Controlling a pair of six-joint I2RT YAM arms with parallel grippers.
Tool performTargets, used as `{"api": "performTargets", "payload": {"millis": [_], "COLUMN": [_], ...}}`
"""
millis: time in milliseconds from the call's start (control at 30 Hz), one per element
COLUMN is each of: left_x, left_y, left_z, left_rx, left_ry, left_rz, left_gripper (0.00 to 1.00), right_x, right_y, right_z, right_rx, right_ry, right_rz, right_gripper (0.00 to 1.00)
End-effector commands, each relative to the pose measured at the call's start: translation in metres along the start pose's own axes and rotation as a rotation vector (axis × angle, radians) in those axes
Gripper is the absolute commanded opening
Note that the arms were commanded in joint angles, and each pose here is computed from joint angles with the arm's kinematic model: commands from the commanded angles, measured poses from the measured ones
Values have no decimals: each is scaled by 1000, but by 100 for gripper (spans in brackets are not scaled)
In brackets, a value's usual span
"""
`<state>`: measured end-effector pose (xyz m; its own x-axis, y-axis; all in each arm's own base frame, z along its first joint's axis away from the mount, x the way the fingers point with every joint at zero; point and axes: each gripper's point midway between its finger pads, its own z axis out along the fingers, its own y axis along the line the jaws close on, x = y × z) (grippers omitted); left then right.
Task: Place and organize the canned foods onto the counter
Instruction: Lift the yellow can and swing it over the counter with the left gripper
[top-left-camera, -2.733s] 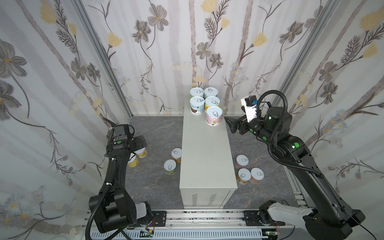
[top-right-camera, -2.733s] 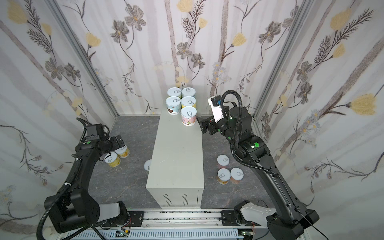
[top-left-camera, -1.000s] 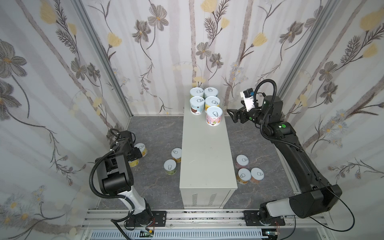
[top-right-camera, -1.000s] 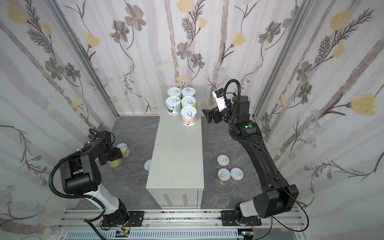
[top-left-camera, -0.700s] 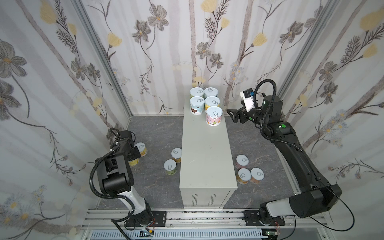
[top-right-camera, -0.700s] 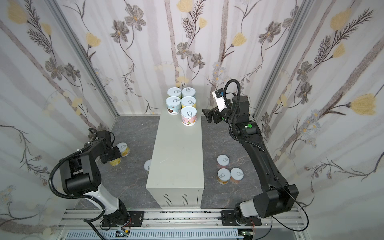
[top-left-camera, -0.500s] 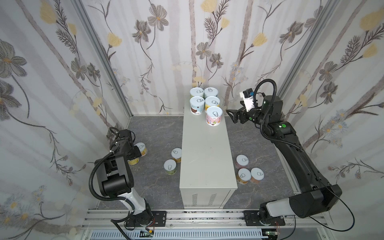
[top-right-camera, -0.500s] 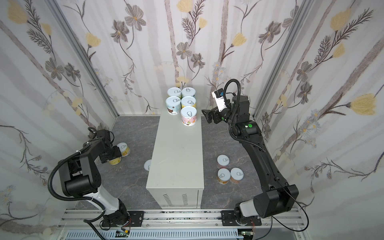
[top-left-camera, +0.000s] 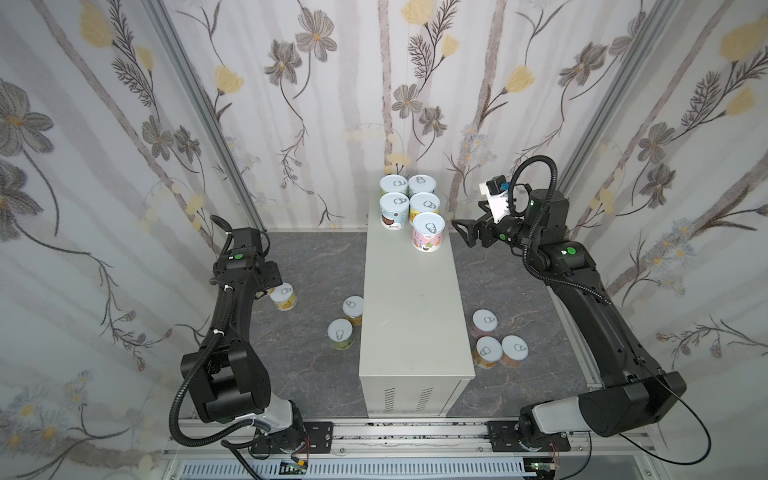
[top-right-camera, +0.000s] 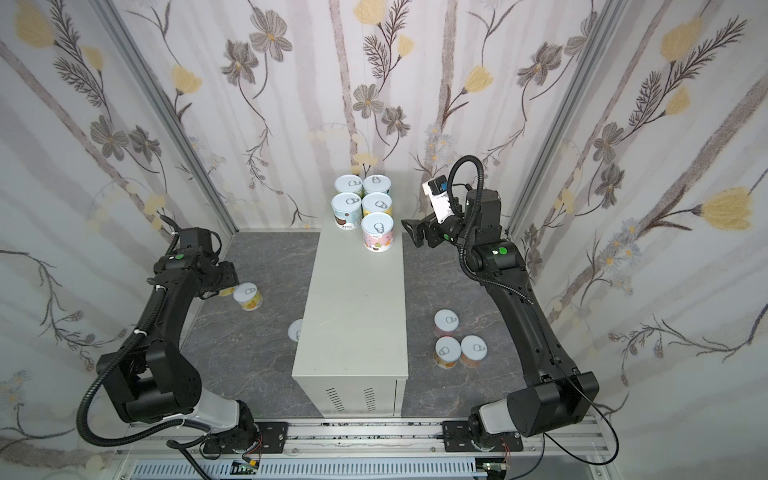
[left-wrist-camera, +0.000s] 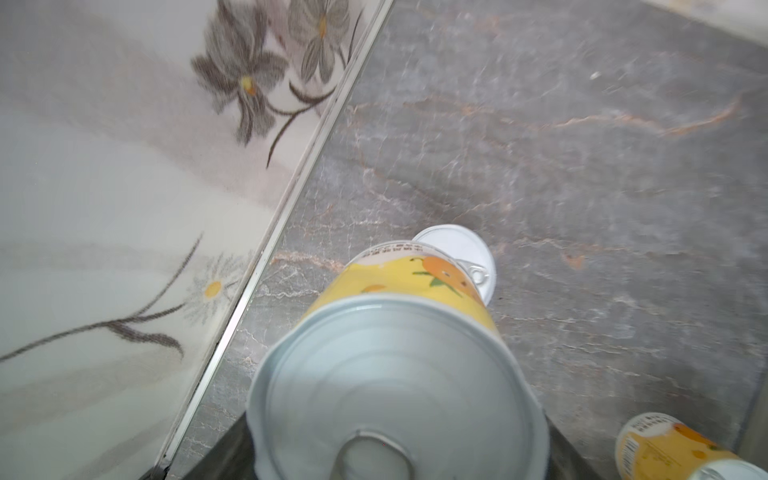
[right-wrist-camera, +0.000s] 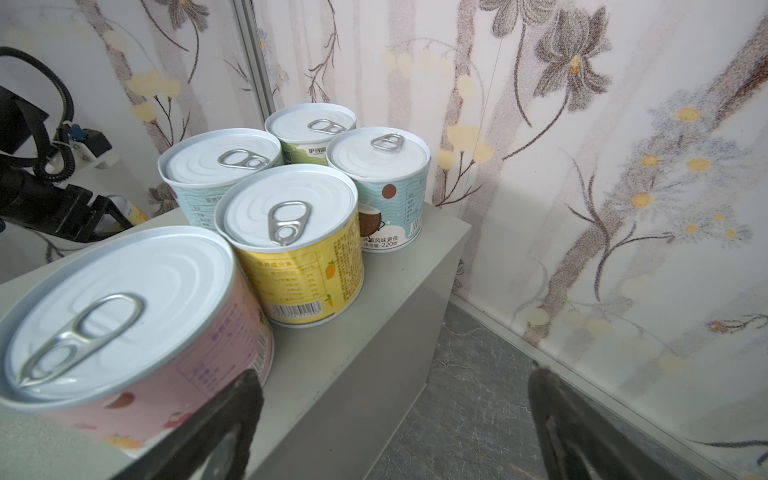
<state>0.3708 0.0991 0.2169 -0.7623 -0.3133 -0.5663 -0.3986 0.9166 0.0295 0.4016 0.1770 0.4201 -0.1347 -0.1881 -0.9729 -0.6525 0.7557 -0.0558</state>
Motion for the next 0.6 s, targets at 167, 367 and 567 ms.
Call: {"api": "performTargets", "payload": {"millis": [167,367,567], "left_x": [-30,-29,-1], "left_y": [-53,-136,-212], "left_z": [-97,-173,-243], "left_rx": [249,492,624], "left_ry": [-134,-238,-279], "left_rz": [75,264,527], "left_gripper": [44,44,46], "right_x": [-18,-25,-28], "right_y": [18,32,48], "right_z": [-12,-20,-34], "right_rx": [-57,-78,-106], "right_ry": [-45,-53,-52], "right_rz": [-34,-48,-68], "right_gripper": [100,100,100]}}
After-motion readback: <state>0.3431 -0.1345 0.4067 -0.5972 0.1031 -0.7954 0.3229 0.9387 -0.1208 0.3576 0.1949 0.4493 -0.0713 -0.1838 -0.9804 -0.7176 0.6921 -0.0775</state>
